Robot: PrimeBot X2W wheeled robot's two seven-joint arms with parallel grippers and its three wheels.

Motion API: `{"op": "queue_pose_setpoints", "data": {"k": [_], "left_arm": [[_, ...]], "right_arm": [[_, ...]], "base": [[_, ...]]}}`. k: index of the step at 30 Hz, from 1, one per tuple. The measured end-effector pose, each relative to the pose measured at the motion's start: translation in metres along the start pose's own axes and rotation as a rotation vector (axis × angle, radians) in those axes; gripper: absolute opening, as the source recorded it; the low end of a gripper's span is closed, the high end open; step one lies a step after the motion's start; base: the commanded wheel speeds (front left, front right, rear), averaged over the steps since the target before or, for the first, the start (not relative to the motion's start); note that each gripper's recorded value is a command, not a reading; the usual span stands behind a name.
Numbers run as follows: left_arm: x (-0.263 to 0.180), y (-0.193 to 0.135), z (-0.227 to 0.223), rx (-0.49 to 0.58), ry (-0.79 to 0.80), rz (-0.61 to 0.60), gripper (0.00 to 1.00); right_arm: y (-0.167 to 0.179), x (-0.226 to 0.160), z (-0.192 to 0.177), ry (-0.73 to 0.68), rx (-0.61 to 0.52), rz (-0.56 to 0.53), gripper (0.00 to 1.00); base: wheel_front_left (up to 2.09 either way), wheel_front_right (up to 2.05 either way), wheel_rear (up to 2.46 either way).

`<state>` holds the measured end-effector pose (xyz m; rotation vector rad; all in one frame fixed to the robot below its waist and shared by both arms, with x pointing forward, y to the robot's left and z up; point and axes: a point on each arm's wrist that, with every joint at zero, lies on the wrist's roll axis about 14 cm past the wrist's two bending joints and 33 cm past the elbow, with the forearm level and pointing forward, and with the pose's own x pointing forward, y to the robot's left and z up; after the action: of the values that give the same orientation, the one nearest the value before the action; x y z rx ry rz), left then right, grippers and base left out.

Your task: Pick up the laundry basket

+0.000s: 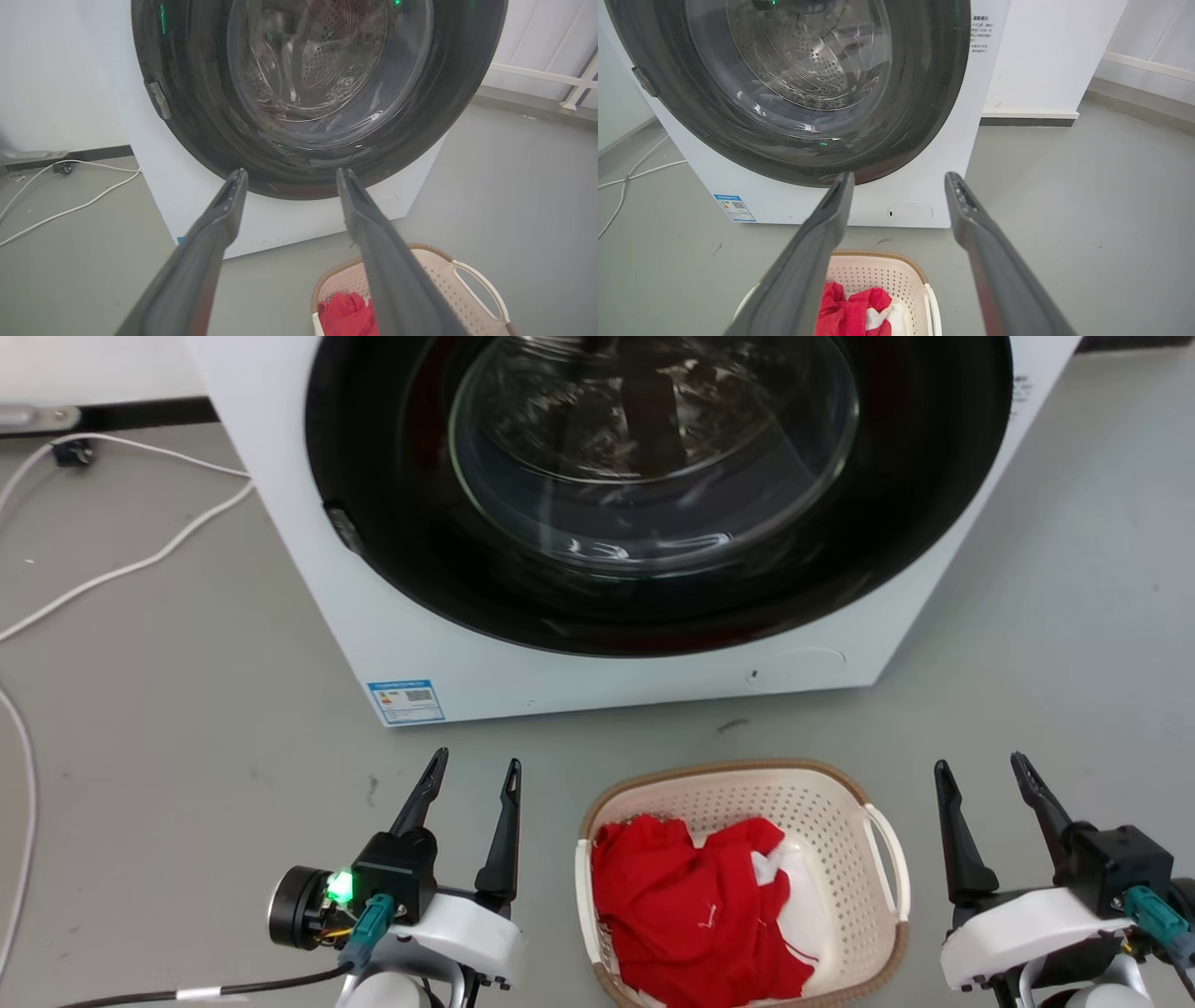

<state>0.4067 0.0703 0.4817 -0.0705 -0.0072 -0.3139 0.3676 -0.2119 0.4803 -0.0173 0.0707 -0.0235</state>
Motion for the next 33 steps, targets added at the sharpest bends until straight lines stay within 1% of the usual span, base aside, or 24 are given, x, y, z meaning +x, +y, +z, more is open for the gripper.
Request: {"op": "queue_pose_setpoints", "data": {"k": [7,17,26,33], "left_arm": [[0.011,-0.017,-0.038,-0.024,0.106,-0.058,1.00],[0.021,-0.038,-0.109,-0.066,0.341,-0.143,1.00],[0.023,-0.044,-0.179,-0.096,0.595,-0.178,1.00],[0.027,-0.044,-0.223,-0.108,0.753,-0.194,1.00]], "right_arm": [[-0.019,-0.001,-0.025,0.072,0.026,-0.063,1.00],[-0.037,0.002,-0.085,0.264,0.054,-0.126,1.00],[-0.040,0.012,-0.144,0.454,0.093,-0.146,1.00],[-0.037,0.017,-0.187,0.620,0.121,-0.148,1.00]], "base": [[0.00,0.00,0.00],[0.00,0.00,0.00],[0.00,0.00,0.00],[0.00,0.00,0.00]]}}
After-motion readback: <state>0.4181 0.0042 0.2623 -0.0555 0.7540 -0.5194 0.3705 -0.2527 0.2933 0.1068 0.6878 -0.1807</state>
